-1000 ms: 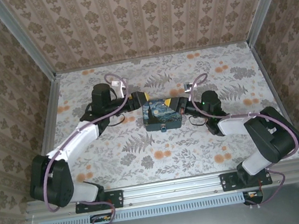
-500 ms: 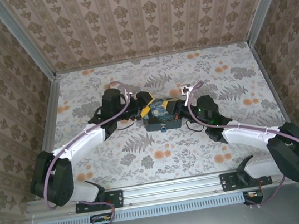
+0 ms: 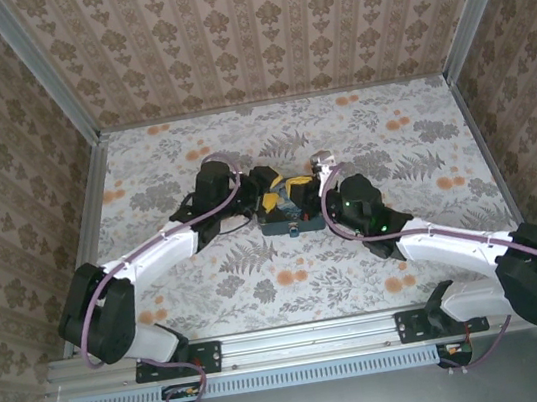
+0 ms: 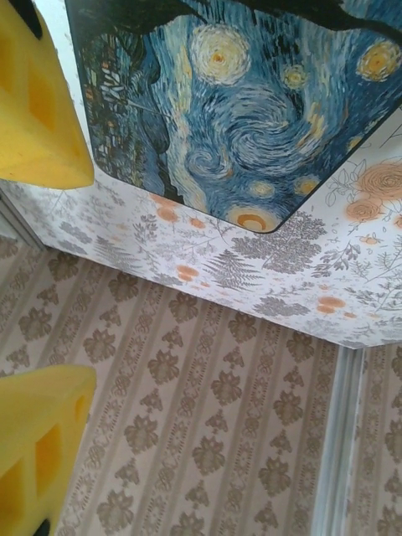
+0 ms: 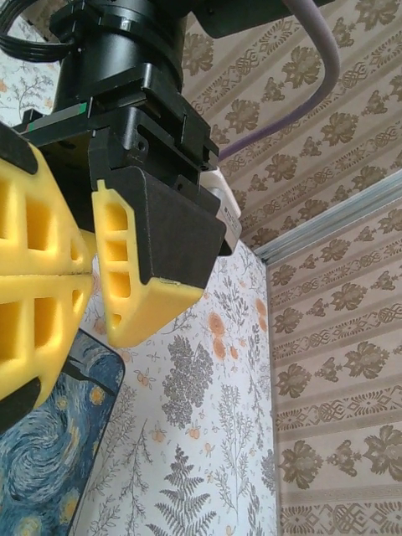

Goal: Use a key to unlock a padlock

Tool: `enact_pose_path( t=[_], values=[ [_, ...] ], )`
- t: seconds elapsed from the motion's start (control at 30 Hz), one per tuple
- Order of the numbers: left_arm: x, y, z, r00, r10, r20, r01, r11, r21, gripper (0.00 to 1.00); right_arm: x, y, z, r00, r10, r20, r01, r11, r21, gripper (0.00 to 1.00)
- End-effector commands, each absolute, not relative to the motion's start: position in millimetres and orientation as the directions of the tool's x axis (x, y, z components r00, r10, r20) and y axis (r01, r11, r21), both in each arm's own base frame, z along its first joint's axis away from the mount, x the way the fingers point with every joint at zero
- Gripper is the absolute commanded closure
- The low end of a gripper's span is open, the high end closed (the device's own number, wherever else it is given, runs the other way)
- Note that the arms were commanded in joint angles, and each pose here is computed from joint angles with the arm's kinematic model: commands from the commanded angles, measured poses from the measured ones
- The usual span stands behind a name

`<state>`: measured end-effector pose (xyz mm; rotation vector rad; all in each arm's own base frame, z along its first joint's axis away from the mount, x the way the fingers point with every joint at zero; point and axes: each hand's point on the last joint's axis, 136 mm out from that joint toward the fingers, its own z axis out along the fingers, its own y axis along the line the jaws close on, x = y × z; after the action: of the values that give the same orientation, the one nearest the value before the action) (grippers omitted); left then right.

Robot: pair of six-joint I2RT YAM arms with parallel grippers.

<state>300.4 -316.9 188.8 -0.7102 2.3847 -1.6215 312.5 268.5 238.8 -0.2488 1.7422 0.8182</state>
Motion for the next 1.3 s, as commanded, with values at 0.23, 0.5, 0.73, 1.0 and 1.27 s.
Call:
enact_pose_path(
  t=[0.23,0.5,0.73,1.0,1.27],
  values=[
    [303,-328,209,-0.861,-0.492,0.129,-0.273,0.233,-0.934,0.51,320,274,235,-0.32,0.2,-0.926,-0.544,0.762,0.352,1.0],
    [301,-331,210,-0.863,-0.487,0.132,-0.268,0.223,-0.937,0.63,324,278,233,-0.325,0.189,-0.927,-0.544,0.764,0.347,1.0],
    [301,-330,206,-0.859,-0.493,0.136,-0.275,0.221,-0.936,0.75,323,280,229,-0.333,0.182,-0.925,-0.547,0.762,0.347,1.0],
    [301,-332,203,-0.862,-0.488,0.139,-0.274,0.218,-0.937,0.96,322,283,228,-0.339,0.18,-0.923,-0.549,0.759,0.35,1.0],
    [309,-327,202,-0.875,-0.481,0.052,-0.2,0.26,-0.945,1.0,317,270,236,-0.354,0.227,-0.907,-0.515,0.763,0.392,0.59]
  ],
)
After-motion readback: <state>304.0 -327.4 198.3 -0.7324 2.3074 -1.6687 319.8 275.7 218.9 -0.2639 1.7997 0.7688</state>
